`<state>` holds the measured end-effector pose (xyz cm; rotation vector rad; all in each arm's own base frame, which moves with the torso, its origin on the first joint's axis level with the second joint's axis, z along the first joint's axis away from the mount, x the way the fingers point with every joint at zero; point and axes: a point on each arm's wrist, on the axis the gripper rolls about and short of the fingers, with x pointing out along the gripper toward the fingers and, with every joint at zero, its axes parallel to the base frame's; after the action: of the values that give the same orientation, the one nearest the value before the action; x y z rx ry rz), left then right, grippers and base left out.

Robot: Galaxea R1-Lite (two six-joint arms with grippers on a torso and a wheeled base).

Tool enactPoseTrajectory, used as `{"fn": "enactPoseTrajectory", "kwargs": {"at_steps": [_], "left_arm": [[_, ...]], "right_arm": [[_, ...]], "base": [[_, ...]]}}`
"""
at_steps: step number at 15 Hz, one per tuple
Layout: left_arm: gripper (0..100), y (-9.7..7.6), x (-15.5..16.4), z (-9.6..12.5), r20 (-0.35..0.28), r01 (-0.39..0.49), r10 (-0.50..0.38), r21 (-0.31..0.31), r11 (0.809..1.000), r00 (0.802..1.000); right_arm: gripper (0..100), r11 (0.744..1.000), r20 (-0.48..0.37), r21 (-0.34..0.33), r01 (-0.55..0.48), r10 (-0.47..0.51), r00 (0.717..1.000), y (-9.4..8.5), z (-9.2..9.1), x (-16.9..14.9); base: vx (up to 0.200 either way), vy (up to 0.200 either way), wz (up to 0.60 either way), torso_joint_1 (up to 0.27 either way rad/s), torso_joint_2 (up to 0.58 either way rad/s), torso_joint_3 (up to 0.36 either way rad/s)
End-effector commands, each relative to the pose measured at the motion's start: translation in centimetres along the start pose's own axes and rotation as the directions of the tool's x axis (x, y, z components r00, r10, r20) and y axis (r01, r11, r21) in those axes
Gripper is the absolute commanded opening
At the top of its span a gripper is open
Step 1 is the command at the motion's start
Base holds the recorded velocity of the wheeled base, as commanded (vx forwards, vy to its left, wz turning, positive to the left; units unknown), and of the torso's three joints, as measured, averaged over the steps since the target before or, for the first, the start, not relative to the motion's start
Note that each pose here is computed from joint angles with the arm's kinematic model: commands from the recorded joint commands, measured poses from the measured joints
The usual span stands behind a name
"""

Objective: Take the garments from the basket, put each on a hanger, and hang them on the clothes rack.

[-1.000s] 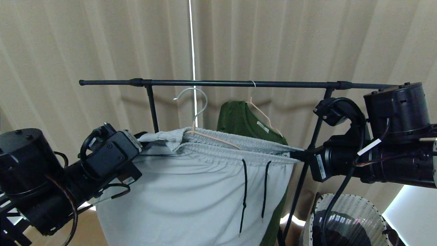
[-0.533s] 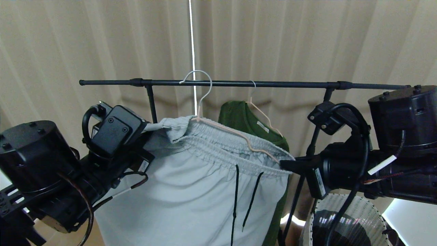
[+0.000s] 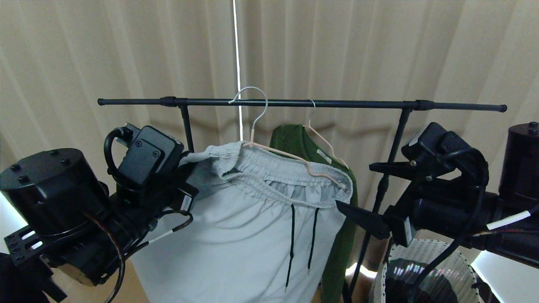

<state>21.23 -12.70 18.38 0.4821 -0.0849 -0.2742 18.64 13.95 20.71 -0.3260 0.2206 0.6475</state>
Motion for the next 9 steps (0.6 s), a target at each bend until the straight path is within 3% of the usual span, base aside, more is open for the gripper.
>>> {"fn": "enactPoseTrajectory", "kwargs": {"at_steps": [1,2,5,9], "left_arm": [[0,-0.9,0.0,0.3,0.012,0.036,-0.035,-0.029,0.999,0.999],[0,-1.1,-0.1,0.4,0.015,0.045,-0.044,-0.039,0.998,0.999],[0,-1.9,-0.5,0.5,0.025,0.082,-0.081,-0.053,0.995,0.996],[0,-2.4,-1.2,0.5,0.071,0.096,-0.090,-0.091,0.991,0.993]], "right_arm": [[100,0.999,0.008,-0.037,0.007,-0.006,1.000,-0.1,-0.5,0.2],[100,0.999,0.019,-0.047,0.010,-0.009,1.000,-0.1,-0.3,0.4],[100,0.985,0.055,-0.171,0.030,-0.021,0.998,-0.2,0.1,2.5],[100,0.973,0.109,-0.220,0.070,-0.046,0.993,-0.4,1.1,4.8]], "base": [[0.000,0.000,0.00,0.000,0.00,0.000],[0.000,0.000,0.00,0.000,0.00,0.000],[0.000,0.000,0.00,0.000,0.00,0.000],[0.000,0.000,0.00,0.000,0.00,0.000]]}}
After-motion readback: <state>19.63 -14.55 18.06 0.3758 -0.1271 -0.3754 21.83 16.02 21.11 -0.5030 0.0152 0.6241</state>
